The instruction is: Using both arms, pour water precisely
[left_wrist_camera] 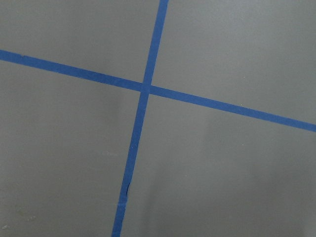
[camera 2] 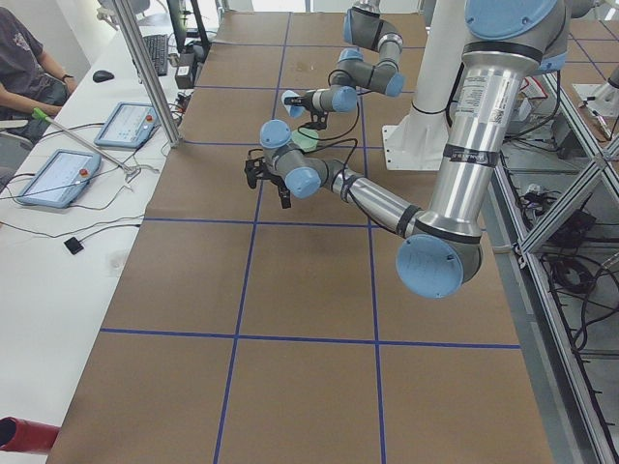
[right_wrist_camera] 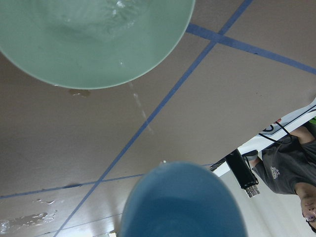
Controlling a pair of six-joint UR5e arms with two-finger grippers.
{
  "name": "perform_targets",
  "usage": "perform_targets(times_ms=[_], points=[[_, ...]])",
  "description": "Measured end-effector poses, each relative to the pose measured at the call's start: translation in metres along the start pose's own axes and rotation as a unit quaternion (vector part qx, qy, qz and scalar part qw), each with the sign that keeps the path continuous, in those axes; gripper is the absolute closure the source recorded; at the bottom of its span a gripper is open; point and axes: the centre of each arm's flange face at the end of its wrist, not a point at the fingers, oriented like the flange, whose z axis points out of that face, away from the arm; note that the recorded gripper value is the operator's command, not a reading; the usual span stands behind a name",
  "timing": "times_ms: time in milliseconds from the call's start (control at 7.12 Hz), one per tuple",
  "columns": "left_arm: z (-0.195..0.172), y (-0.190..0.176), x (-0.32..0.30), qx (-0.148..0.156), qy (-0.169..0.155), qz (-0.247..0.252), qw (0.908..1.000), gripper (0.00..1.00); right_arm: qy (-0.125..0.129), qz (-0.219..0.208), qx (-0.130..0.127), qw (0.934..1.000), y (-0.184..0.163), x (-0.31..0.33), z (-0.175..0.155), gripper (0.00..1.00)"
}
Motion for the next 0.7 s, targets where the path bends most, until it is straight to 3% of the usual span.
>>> perform_targets(times_ms=[140, 281, 421, 562, 702], points=[[0.000, 0.000, 0.001, 0.000, 0.001, 0.001, 1.0000, 0.00, -0.003, 0.054, 0.016, 0.9984, 0.003, 0.002, 0.001, 1.00], [-0.001, 0.000, 0.002, 0.001, 0.001, 0.001, 1.0000, 0.00, -0.024, 0.131, 0.042, 0.9902, 0.018, 0.003, 0.009, 1.00], [-0.002, 0.000, 0.003, 0.001, 0.002, 0.002, 1.0000, 0.00, -0.063, 0.224, 0.077, 0.9694, 0.054, -0.004, 0.030, 1.00], [-0.004, 0.001, 0.005, 0.002, 0.004, 0.002, 1.0000, 0.00, -0.102, 0.310, 0.112, 0.9388, 0.101, -0.021, 0.053, 1.00], [-0.006, 0.001, 0.007, 0.003, 0.006, 0.002, 1.0000, 0.00, -0.136, 0.389, 0.138, 0.9008, 0.153, -0.041, 0.077, 1.00]])
